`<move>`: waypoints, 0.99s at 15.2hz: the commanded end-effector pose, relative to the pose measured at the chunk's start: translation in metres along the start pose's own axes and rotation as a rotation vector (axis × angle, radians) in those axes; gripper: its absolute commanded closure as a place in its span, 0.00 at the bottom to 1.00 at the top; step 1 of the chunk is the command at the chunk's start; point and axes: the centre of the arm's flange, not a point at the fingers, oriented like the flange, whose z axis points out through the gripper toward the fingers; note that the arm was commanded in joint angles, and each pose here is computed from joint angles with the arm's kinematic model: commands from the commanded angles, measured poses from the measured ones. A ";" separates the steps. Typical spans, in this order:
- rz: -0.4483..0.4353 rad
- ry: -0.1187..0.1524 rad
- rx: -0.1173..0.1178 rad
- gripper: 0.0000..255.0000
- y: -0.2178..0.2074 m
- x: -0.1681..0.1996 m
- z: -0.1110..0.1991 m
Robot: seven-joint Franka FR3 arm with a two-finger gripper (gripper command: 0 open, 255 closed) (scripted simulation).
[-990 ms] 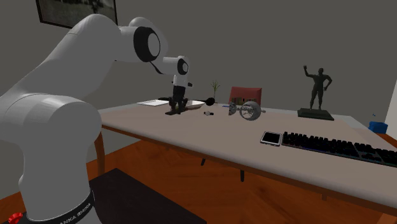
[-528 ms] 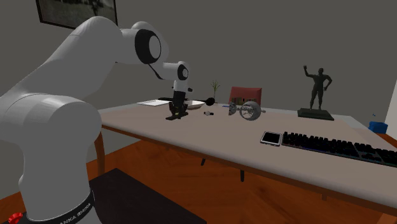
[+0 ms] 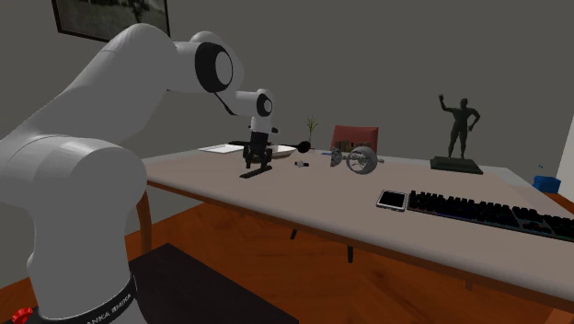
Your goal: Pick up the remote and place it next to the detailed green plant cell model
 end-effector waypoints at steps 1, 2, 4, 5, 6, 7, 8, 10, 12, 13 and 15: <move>0.000 0.000 0.000 0.00 0.000 0.000 0.000; 0.000 0.000 0.000 0.00 0.000 0.000 0.000; 0.000 0.000 0.000 0.00 0.000 0.000 0.000; 0.000 0.000 0.000 0.00 0.000 0.000 -0.013; 0.000 0.000 0.000 0.00 0.000 0.000 -0.026; 0.000 0.000 0.000 0.00 0.000 0.000 -0.040; 0.000 0.000 0.000 0.00 0.000 0.000 -0.050; 0.000 0.000 0.000 0.00 0.000 0.000 -0.050; 0.000 0.000 0.000 0.00 0.000 0.000 -0.050; 0.000 0.000 0.000 0.00 0.000 0.000 -0.050; 0.000 0.000 0.000 0.00 0.000 0.000 -0.050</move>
